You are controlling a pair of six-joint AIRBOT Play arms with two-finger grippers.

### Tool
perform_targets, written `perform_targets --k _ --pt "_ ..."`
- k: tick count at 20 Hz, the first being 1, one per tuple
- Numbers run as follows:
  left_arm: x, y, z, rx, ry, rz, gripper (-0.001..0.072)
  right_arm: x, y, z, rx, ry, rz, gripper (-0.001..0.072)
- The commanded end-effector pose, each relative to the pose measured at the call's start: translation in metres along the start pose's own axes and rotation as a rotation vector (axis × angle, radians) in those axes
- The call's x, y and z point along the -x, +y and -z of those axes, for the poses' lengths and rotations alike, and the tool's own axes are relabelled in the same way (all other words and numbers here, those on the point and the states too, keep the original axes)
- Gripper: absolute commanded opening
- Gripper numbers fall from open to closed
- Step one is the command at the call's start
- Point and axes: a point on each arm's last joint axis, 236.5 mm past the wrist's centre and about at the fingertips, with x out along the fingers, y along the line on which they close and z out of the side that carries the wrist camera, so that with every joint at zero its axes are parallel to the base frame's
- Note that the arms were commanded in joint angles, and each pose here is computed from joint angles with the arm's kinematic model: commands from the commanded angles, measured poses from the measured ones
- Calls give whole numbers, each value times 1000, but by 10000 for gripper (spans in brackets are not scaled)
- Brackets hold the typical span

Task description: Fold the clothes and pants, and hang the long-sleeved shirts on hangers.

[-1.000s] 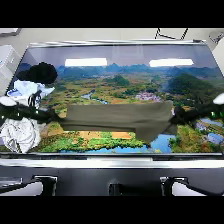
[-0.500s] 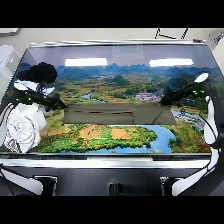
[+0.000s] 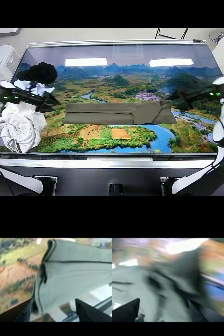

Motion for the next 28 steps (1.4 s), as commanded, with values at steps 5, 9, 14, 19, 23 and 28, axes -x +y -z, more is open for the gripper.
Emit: perform_targets --k 5,9,14,19,23,28 --pt "69 -69 27 -155 -146 -20 594 -34 -50 13 -47 54 3 708" --pt "58 -110 48 -252 -125 -23 595 -67 -16 22 36 113 -74 708" --pt "18 -153 66 -362 -71 -22 594 -92 15 36 118 167 -65 583" --pt "-30 -204 58 -474 -154 3 573 -92 52 60 155 211 -43 44" --pt "-117 -232 58 -523 -182 17 26 -56 110 81 266 125 -31 43" --pt "-250 -207 114 -496 49 -53 26 -2 187 141 399 7 -8 43"
